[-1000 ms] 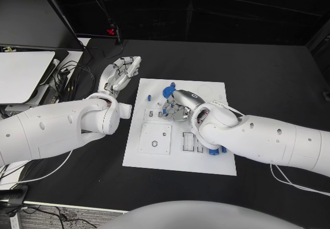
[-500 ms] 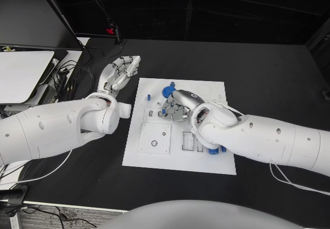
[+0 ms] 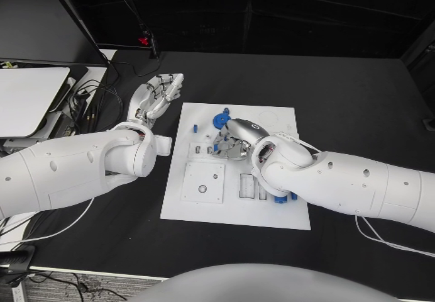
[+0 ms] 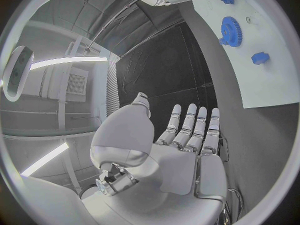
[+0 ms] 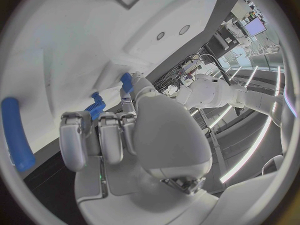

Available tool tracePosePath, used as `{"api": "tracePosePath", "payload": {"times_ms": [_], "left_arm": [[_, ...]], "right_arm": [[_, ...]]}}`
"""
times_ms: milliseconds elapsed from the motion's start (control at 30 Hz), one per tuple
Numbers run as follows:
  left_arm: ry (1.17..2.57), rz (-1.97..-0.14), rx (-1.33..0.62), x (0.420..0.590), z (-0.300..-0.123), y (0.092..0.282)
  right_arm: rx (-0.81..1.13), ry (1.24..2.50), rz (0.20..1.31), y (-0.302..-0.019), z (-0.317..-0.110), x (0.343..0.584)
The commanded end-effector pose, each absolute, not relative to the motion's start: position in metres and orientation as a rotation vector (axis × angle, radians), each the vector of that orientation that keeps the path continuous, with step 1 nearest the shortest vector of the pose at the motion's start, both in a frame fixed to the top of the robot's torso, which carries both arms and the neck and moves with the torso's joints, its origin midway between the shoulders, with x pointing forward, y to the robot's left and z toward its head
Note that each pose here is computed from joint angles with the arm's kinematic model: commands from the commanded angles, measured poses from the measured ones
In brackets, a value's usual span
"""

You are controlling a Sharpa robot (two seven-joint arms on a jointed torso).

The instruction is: Assemble the parts on the task board

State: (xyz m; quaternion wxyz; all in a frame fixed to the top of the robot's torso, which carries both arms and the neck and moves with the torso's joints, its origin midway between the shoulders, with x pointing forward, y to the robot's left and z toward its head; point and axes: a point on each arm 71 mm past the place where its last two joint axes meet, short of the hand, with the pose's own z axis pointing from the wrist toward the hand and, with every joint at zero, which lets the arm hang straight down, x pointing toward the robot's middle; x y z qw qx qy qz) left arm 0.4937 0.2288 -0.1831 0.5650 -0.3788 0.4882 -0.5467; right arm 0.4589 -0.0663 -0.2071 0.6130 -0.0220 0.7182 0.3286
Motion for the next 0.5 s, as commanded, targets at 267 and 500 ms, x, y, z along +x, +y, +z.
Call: {"api": "tracePosePath", "payload": {"times_ms": [267, 500], "left_arm": [[0.946, -1.412, -0.681, 0.4865, -0.1642, 0.2260], [0.947, -1.413, -0.681, 0.4866, -0.1643, 0.2261]], "right_arm": [[-0.059, 1.618, 0.773, -0.0659, -0.2038, 0.4583], [-0.075, 1.570, 0.801, -0.0654, -0.2005, 0.4571]]}}
